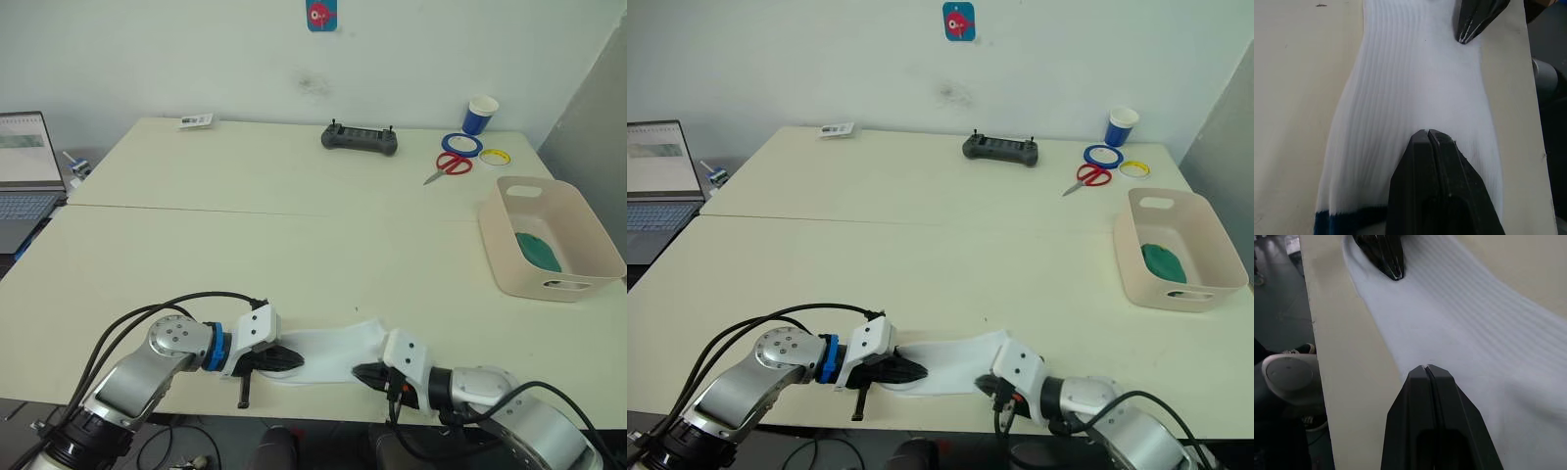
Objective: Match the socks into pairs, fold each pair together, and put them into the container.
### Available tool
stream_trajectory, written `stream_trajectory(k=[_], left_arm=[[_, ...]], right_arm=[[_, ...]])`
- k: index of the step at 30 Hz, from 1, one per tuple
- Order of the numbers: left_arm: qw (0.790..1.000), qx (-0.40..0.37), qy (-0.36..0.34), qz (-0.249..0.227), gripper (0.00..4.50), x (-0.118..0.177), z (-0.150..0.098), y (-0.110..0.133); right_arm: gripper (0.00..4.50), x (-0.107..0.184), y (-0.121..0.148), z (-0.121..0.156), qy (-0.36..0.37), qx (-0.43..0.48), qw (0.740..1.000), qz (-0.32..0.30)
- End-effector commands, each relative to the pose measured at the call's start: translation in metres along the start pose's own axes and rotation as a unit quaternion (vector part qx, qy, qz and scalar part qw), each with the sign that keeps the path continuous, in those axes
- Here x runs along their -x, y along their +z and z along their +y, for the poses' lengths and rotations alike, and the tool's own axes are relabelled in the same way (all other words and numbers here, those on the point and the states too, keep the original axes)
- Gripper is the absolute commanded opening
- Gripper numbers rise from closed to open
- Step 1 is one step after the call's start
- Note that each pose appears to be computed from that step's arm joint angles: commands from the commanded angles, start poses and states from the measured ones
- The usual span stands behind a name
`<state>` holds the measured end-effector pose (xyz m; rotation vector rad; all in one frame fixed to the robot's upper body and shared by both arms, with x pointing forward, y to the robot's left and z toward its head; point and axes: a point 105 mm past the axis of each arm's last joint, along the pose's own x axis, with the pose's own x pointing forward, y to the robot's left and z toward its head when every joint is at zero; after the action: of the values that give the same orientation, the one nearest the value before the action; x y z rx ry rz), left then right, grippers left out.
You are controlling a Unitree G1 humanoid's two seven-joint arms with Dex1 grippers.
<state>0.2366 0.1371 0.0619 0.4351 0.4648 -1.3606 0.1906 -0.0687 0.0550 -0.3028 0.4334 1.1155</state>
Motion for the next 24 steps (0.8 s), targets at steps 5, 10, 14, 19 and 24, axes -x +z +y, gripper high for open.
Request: stream_trajectory(k=[5, 10, 14, 19, 24], left_arm=[[1.000, 0.025, 0.004, 0.009, 0.00, -0.006, -0.001, -0.017], [0.999, -0.021, -0.012, -0.021, 0.00, -0.005, 0.002, 0.012], [0.998, -0.029, -0.009, -0.049, 0.00, -0.009, 0.008, 0.031], [1.000, 0.003, 0.004, -0.029, 0.00, -0.016, 0.012, 0.009], [1.000, 0.012, -0.003, -0.010, 0.00, -0.017, 0.005, -0.006]], right_arm=[[0.02, 0.027, 0.003, 0.000, -0.032, 0.005, 0.999, -0.014], [0.02, 0.035, 0.027, -0.002, -0.052, 0.002, 0.997, -0.061], [0.02, 0.041, 0.031, -0.004, -0.061, 0.000, 0.995, -0.077], [1.28, 0.054, 0.036, -0.022, -0.131, -0.025, 0.984, -0.117], [3.04, 0.053, 0.022, -0.029, -0.172, -0.044, 0.979, -0.097]])
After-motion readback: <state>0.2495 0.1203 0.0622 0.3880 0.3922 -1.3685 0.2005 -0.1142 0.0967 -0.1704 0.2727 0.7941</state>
